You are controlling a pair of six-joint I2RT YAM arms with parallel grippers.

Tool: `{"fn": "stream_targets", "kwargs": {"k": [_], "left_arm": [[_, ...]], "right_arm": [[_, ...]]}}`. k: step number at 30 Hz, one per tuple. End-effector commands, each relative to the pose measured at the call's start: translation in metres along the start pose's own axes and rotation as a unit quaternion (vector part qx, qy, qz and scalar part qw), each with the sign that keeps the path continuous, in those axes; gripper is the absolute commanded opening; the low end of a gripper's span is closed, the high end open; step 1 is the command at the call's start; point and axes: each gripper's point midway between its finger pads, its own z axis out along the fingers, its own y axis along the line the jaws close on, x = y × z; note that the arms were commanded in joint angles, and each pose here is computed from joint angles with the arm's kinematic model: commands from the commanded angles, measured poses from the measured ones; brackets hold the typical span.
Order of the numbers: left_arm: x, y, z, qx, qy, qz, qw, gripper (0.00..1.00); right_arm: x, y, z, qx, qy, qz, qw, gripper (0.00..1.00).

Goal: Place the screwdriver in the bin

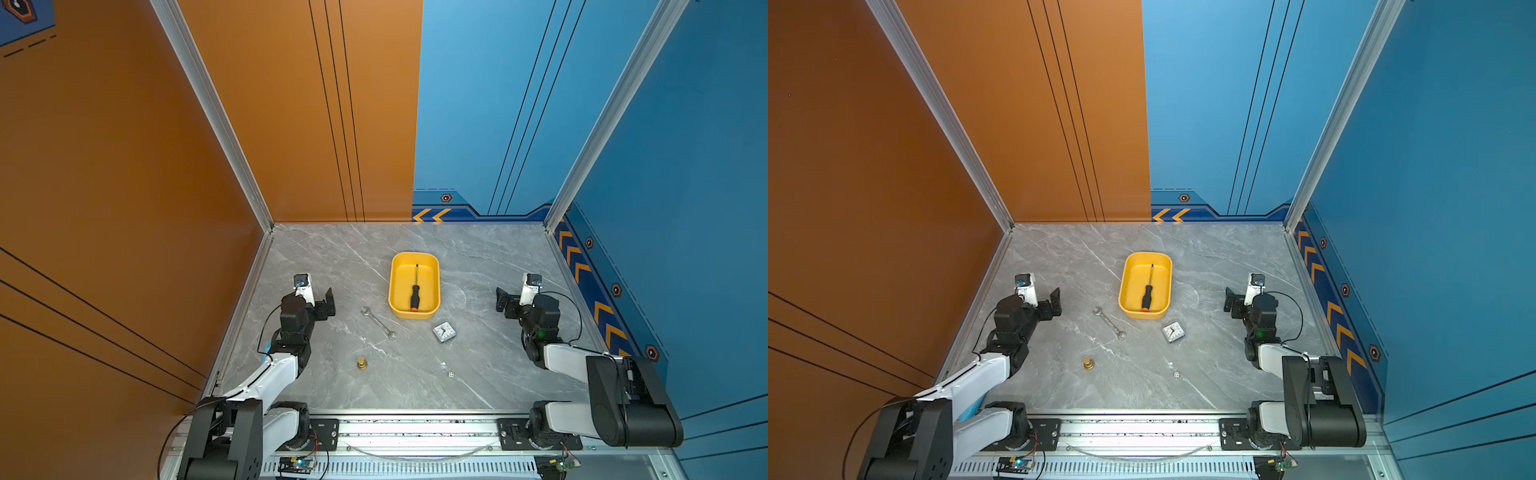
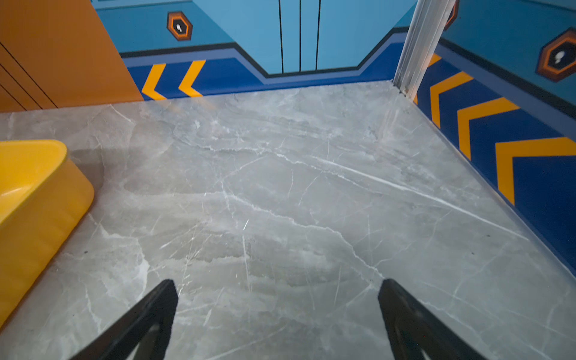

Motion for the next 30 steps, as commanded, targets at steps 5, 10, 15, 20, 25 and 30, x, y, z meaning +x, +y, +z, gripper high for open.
{"fn": "stream_targets", "kwargs": {"k": [5,10,15,20,25,30], "left_arm": [[0.001,0.016,0.016,-0.028,-0.024,-0.004,0.999,0.98],[0.006,0.02,0.025,-0.038,-0.02,0.008,0.999,0.98],[0.02,0.015,0.042,-0.038,-0.05,0.026,0.998,0.98],[0.025,-0.003,0.054,-0.007,-0.001,0.061,0.998,0.98],[0.027,0.002,0.057,-0.006,0.01,0.046,0.999,0.98],[0.027,0.009,0.057,-0.022,0.011,0.035,0.999,0.98]], "right_arm": [[-0.004,-0.005,0.004,0.008,-0.051,0.013,0.999,0.99],[0.0,-0.009,0.008,0.017,-0.049,0.015,0.999,0.99],[0.003,-0.008,0.011,0.022,-0.042,0.011,0.999,1.0],[0.003,-0.007,0.019,0.026,-0.024,0.007,0.999,1.0],[0.005,-0.004,0.029,0.033,0.004,-0.006,0.999,1.0],[0.006,-0.004,0.029,0.034,0.007,-0.007,0.999,1.0]]}}
